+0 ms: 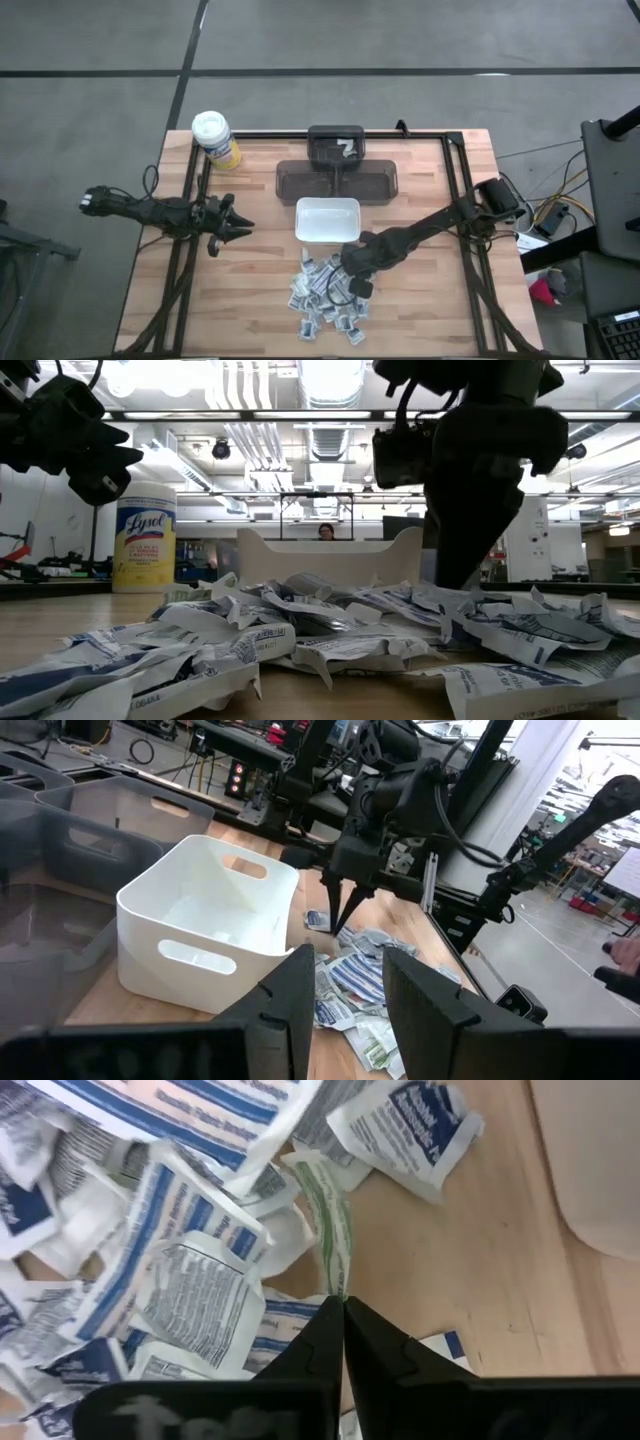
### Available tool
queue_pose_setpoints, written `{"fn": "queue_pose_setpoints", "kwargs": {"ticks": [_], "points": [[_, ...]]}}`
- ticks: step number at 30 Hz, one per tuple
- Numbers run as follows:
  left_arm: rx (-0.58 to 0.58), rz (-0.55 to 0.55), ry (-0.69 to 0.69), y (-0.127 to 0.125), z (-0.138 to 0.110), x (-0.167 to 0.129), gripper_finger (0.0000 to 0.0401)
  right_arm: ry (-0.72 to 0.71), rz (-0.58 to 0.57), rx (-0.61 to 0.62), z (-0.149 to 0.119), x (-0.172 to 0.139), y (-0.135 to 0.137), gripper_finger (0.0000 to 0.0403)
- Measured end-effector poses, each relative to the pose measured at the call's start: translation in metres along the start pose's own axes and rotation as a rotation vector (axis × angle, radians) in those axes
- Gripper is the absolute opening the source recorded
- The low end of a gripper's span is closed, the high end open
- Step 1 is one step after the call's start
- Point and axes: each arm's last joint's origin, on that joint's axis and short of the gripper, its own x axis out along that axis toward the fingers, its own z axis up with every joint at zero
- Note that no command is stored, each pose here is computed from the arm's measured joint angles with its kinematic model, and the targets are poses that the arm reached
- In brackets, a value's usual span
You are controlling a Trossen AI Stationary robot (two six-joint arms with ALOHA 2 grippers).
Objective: Pick & Place First Aid Supplies
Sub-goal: Put the green bandage into the top black bin
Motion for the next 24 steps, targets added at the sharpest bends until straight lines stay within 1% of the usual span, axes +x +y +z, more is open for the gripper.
{"fn": "queue_pose_setpoints", "kwargs": {"ticks": [11, 18, 24], "points": [[0.000, 0.000, 0.000, 0.000, 0.000, 0.000, 0.0115, -0.005, 0.000, -0.001, 0.000, -0.011, -0.001, 0.0008], [0.000, 0.000, 0.000, 0.000, 0.000, 0.000, 0.0115, 0.077, -0.049, 0.008, -0.010, -0.012, -0.003, 0.0008], [0.000, 0.000, 0.000, 0.000, 0.000, 0.000, 0.0115, 0.085, -0.048, 0.003, -0.014, -0.012, 0.002, 0.0008]]}}
